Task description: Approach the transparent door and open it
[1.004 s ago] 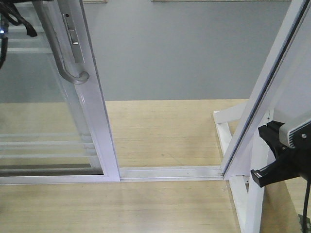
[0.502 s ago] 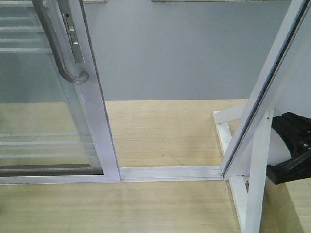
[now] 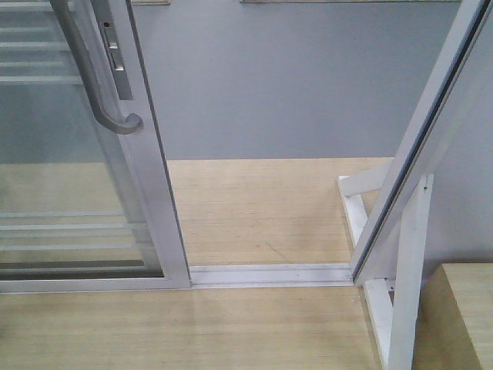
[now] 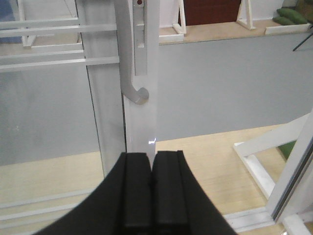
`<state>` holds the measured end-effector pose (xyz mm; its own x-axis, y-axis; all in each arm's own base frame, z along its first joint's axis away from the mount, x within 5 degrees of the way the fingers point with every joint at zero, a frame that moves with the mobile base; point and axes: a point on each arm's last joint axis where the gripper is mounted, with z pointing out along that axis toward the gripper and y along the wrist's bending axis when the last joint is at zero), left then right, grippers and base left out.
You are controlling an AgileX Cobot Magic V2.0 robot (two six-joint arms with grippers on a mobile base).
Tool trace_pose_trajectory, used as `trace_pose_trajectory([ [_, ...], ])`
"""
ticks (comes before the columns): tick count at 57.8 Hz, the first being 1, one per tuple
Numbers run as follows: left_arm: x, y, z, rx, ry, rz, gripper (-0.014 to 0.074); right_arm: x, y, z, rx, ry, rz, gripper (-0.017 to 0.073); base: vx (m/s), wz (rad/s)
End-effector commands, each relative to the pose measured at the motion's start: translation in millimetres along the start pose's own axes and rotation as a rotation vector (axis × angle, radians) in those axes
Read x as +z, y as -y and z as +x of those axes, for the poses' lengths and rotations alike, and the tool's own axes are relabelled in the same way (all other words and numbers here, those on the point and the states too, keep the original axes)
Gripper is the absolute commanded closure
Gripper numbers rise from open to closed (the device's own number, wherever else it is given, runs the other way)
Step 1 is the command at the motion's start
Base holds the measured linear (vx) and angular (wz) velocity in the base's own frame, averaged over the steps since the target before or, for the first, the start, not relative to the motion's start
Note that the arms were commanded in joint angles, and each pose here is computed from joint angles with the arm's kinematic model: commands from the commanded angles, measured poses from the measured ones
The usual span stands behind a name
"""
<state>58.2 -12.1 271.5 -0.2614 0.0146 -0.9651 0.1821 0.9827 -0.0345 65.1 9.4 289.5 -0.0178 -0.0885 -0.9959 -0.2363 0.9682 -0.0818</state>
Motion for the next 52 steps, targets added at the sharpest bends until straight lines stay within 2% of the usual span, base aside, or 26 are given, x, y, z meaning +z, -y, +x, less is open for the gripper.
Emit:
trace_pose_trajectory([
  [1,-7.8,1.4,-5.1,-0.026,0.122,0.018,0.0594,-1.7,-1.2,-12.9,-0.059,0.054,-0.02,0.0561,0.0,0.0],
  [11,-11.3,0.8,-4.3,-0.022,0.202,0.015,0.0594,-1.5,-2.0,-13.2,-0.166,0.058,-0.025,0.0561,0.0,0.0],
  [18,-11.6,0.9,-5.5,-0.028,0.216,0.016,0.0594,-1.5,-2.1,-13.0,-0.141,0.055,-0.027,0.0561,0.0,0.0],
  [52,-11.5,0.8,-5.0,-0.024,0.21,0.015,0.0594,-1.5,-1.6,-12.5,-0.144,0.05,-0.023,0.0561,0.0,0.0],
])
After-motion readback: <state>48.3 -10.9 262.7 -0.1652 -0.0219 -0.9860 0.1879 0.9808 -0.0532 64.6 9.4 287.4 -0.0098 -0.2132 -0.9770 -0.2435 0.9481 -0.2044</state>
